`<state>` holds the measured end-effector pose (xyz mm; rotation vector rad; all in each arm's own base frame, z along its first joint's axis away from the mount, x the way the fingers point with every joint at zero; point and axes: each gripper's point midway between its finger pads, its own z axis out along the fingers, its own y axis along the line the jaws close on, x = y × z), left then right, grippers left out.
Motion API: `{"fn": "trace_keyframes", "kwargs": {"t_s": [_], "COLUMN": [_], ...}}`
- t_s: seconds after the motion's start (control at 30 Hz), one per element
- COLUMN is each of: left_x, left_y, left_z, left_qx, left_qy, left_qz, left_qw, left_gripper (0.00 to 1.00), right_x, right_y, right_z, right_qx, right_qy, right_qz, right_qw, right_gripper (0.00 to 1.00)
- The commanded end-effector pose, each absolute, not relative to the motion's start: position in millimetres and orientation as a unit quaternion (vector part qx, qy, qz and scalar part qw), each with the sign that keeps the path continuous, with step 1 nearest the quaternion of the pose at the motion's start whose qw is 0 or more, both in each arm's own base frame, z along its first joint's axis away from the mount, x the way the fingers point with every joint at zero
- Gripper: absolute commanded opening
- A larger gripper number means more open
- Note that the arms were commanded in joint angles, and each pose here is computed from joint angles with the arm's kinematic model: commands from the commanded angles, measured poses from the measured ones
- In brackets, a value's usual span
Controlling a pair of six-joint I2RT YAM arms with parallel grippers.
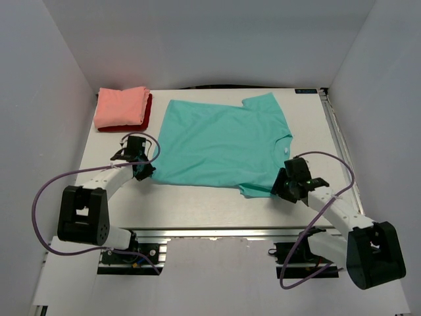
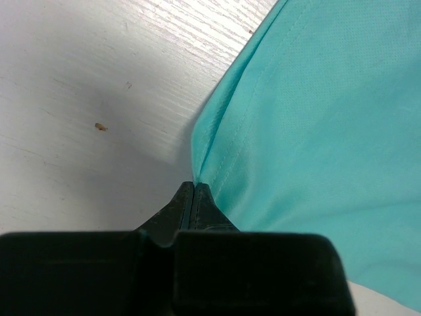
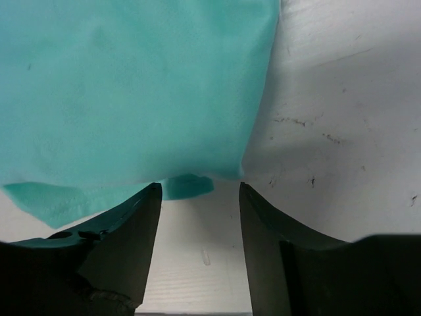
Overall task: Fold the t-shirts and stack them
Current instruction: Flatten out the tshirt
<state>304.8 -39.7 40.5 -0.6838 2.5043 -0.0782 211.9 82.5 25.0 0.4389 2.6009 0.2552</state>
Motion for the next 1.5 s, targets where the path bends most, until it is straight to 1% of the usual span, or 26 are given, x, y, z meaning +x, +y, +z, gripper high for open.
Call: {"fn": "trace_keyframes", "kwargs": {"t_s": [0.0,0.1,0.13,0.2,0.23,0.27,0.33,0.47,0.63,0.7,0.93,1.17,1.23,1.27,1.3,1.47], "left_x": [310,310,310,310,310,310,311,312,311,311,311,311,310,310,309,310], "left_y": [-42,-42,-41,-42,-42,-42,-42,-42,-42,-42,-44,-44,-44,-44,-44,-45], "left_z": [56,56,57,56,56,56,57,58,57,56,57,59,58,58,57,57], "left_qx": [-0.255,-0.255,-0.255,-0.254,-0.254,-0.255,-0.254,-0.253,-0.254,-0.254,-0.256,-0.258,-0.258,-0.259,-0.259,-0.259], "left_qy": [0.922,0.921,0.921,0.922,0.922,0.921,0.921,0.921,0.921,0.921,0.920,0.919,0.919,0.919,0.919,0.918], "left_qz": [-0.042,-0.042,-0.041,-0.041,-0.041,-0.042,-0.042,-0.043,-0.044,-0.044,-0.048,-0.050,-0.051,-0.051,-0.050,-0.053], "left_qw": [0.289,0.291,0.291,0.290,0.290,0.290,0.291,0.292,0.291,0.291,0.292,0.295,0.294,0.293,0.293,0.294], "left_gripper": [0.00,0.00,0.00,0.00,0.00,0.00,0.00,0.00,0.00,0.00,0.00,0.00,0.00,0.00,0.00,0.00], "right_x": [236,237,238,237,237,237,235,228,222,220,213,204,202,201,200,190], "right_y": [76,77,77,77,78,78,80,83,84,83,86,84,85,84,84,83], "right_z": [31,26,25,21,20,20,19,20,21,19,8,-4,-7,-8,-9,-16], "right_qx": [0.195,0.199,0.200,0.200,0.201,0.201,0.197,0.194,0.182,0.179,0.169,0.152,0.148,0.148,0.147,0.149], "right_qy": [0.933,0.934,0.935,0.936,0.936,0.936,0.937,0.938,0.939,0.940,0.946,0.951,0.952,0.952,0.952,0.951], "right_qz": [0.076,0.074,0.071,0.065,0.065,0.064,0.062,0.061,0.055,0.049,0.030,-0.009,-0.015,-0.020,-0.023,-0.044], "right_qw": [0.294,0.287,0.286,0.281,0.281,0.280,0.281,0.282,0.286,0.286,0.275,0.269,0.267,0.268,0.267,0.268], "right_gripper": [0.58,0.58,0.55,0.53,0.49,0.46,0.44,0.46,0.53,0.53,0.46,0.44,0.39,0.34,0.32,0.32]}}
